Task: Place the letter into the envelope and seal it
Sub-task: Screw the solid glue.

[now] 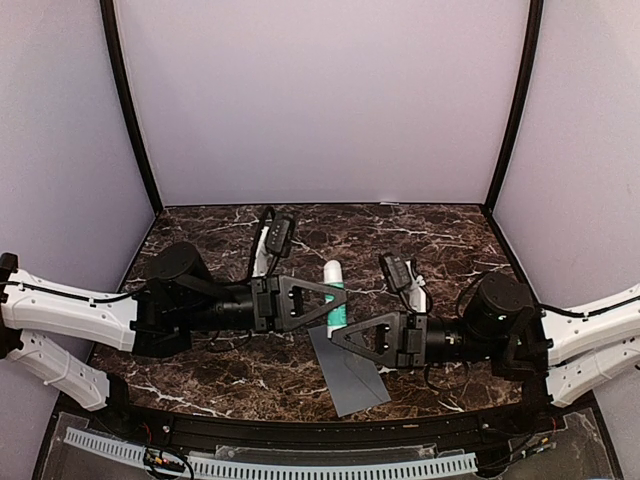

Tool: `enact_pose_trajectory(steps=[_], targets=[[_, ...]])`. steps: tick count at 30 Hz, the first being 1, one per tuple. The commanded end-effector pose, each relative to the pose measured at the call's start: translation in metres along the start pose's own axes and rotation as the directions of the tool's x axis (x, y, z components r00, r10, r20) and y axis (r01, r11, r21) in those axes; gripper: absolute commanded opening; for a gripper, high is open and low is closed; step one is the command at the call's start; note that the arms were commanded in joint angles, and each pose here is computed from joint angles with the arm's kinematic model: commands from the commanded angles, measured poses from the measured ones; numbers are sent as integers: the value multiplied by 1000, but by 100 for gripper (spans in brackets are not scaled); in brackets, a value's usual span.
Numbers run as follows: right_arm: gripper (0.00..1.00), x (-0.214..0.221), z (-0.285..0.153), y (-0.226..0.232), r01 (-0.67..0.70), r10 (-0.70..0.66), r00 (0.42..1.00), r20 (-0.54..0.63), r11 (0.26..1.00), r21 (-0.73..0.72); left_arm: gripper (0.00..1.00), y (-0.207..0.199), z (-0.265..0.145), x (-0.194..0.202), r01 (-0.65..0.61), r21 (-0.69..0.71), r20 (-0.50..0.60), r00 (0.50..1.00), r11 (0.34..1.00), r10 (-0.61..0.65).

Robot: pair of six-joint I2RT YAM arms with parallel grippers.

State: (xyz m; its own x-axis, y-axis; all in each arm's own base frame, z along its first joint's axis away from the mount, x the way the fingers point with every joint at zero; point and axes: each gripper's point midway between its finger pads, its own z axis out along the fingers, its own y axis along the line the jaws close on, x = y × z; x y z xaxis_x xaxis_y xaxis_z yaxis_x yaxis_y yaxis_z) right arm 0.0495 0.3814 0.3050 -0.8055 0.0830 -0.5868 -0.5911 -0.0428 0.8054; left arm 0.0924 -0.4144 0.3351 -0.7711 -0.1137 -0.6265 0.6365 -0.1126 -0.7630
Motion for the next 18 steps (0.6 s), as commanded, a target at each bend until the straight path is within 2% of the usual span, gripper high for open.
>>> enact_pose_trajectory(steps=[1, 4, 6, 8, 9, 10, 11, 14, 18], targets=[[10, -25, -5, 34, -3, 19, 996, 91, 984, -176, 0, -57, -15, 4, -60, 248, -39, 997, 967, 72], [9, -27, -2, 31, 0, 15, 996, 93, 989, -151, 0, -58, -16, 3, -61, 245, -31, 997, 967, 71], [9, -28, 0, 21, 4, 5, 995, 99, 996, -93, 0, -49, -15, -1, -64, 192, -12, 998, 979, 68], [10, -30, 2, 9, 10, -9, 994, 108, 1000, -14, 0, -18, -12, 1, -41, 27, -25, 999, 999, 42], [10, -31, 2, 1, 14, -17, 994, 110, 999, 35, 0, -8, -13, -8, -52, -46, 19, 998, 998, 53], [10, -33, 3, -7, 22, -32, 993, 113, 996, 88, 0, 6, -15, -5, -40, -124, 3, 999, 991, 41], [10, -35, 4, -16, 26, -44, 993, 114, 988, 154, 0, 18, -18, -11, -43, -199, 38, 998, 979, 51], [10, -40, 7, -47, 48, -85, 992, 90, 933, 356, 0, 44, -28, -13, -28, -353, 47, 998, 935, 47], [8, -43, 16, -78, 115, -143, 990, 7, 822, 558, 0, 72, -34, -16, 15, -482, 84, 996, 876, 29]])
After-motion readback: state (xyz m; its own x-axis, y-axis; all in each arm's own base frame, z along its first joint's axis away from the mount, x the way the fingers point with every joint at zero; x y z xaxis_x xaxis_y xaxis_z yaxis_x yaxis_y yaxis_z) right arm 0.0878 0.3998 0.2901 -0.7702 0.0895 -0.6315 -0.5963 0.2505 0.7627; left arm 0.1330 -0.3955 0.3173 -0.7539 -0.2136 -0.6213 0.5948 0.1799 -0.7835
